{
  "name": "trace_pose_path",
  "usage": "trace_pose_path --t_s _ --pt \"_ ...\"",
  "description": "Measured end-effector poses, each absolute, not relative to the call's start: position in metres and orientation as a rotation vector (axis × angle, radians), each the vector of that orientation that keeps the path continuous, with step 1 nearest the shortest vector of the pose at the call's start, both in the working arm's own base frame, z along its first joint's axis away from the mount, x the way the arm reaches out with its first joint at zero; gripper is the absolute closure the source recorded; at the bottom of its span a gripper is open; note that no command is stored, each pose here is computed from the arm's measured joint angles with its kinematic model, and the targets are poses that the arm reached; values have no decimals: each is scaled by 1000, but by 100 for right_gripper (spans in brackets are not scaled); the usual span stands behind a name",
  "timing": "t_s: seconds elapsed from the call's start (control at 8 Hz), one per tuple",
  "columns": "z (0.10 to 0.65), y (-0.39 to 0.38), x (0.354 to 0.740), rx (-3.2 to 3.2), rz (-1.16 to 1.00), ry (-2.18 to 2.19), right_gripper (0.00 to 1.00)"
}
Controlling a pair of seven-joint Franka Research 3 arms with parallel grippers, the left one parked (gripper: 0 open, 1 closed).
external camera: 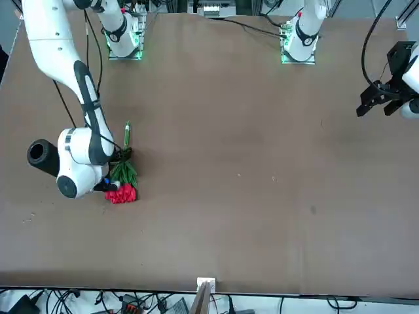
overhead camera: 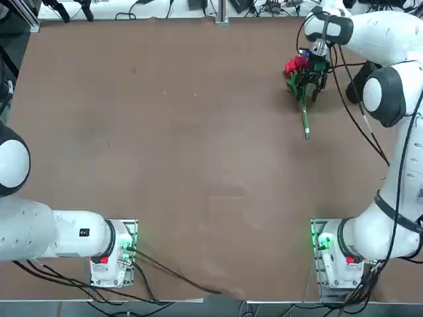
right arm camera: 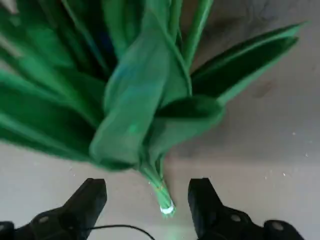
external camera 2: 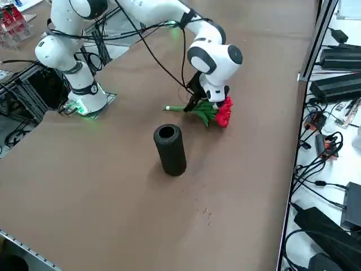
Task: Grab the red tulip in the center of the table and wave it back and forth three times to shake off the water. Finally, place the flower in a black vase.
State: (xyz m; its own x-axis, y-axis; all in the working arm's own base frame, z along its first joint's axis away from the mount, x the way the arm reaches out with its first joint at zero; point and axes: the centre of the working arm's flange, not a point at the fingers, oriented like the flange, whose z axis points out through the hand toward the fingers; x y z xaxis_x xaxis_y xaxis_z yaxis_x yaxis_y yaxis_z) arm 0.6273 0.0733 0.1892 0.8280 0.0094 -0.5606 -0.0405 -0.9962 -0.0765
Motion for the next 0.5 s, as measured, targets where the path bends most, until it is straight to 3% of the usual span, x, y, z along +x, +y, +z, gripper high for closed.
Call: trace_pose_path --t_s 0.25,0.5 --pt "174 72 627 -2925 897 32 2" --pt "174 71 631 -2934 865 37 16"
